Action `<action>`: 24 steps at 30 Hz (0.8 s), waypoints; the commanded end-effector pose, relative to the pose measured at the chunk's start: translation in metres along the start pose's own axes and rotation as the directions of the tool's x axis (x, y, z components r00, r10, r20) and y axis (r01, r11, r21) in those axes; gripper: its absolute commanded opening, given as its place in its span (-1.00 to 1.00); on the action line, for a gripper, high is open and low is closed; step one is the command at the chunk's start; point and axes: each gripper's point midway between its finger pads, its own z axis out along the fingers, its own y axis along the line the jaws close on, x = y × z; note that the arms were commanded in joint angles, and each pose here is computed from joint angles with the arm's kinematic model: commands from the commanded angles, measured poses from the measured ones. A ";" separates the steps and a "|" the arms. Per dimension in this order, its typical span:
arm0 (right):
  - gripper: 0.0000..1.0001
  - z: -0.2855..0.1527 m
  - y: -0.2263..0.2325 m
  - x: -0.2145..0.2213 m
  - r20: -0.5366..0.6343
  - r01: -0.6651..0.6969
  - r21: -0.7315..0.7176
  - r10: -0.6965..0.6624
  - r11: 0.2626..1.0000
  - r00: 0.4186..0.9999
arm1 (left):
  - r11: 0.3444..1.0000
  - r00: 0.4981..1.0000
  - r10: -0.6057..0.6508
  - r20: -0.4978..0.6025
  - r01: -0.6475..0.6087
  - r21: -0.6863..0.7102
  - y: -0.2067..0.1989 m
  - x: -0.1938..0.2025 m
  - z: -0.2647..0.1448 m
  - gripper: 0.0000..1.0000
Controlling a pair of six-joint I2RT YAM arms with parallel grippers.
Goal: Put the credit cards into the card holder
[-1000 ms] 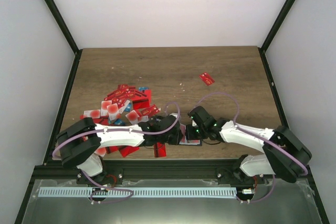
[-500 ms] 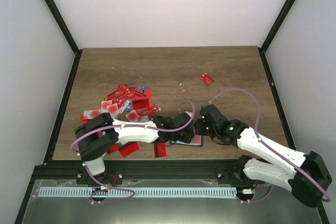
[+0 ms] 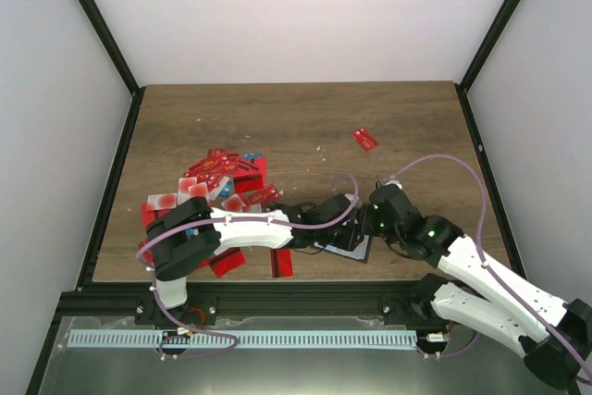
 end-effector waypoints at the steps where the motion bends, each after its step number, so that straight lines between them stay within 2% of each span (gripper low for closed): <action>1: -0.16 -0.036 0.032 -0.049 0.166 -0.046 -0.125 0.067 0.991 0.984 | 0.984 0.995 0.087 -0.047 -0.078 0.163 -0.050 0.013 0.001 -0.13; 5: -0.13 -0.042 0.030 -0.054 0.189 -0.058 -0.129 0.082 0.990 0.979 | 0.959 0.990 0.113 -0.079 -0.088 0.268 -0.070 0.025 -0.001 -0.07; 7: -0.12 -0.041 0.029 -0.053 0.188 -0.060 -0.127 0.084 0.990 0.979 | 0.948 0.987 0.146 -0.062 -0.122 0.294 -0.075 0.025 -0.008 -0.09; 9: -0.11 -0.036 0.025 -0.048 0.171 -0.074 -0.109 0.092 0.991 0.981 | 0.963 0.989 0.147 -0.013 -0.141 0.229 -0.063 0.019 -0.022 -0.10; 13: -0.11 -0.017 0.010 -0.029 0.118 -0.120 -0.060 0.127 0.991 0.985 | 0.991 0.987 0.128 0.096 -0.124 -0.049 -0.008 -0.002 -0.047 -0.07; 18: -0.12 0.022 -0.014 0.003 0.037 -0.179 0.035 0.178 0.983 0.983 | 0.983 0.995 0.085 0.052 -0.075 -0.165 0.039 0.000 -0.036 -0.21; 24: -0.14 0.061 -0.037 0.036 -0.076 -0.204 0.122 0.214 0.971 0.974 | 0.975 0.995 0.100 -0.007 -0.099 -0.201 0.051 0.007 -0.007 -0.44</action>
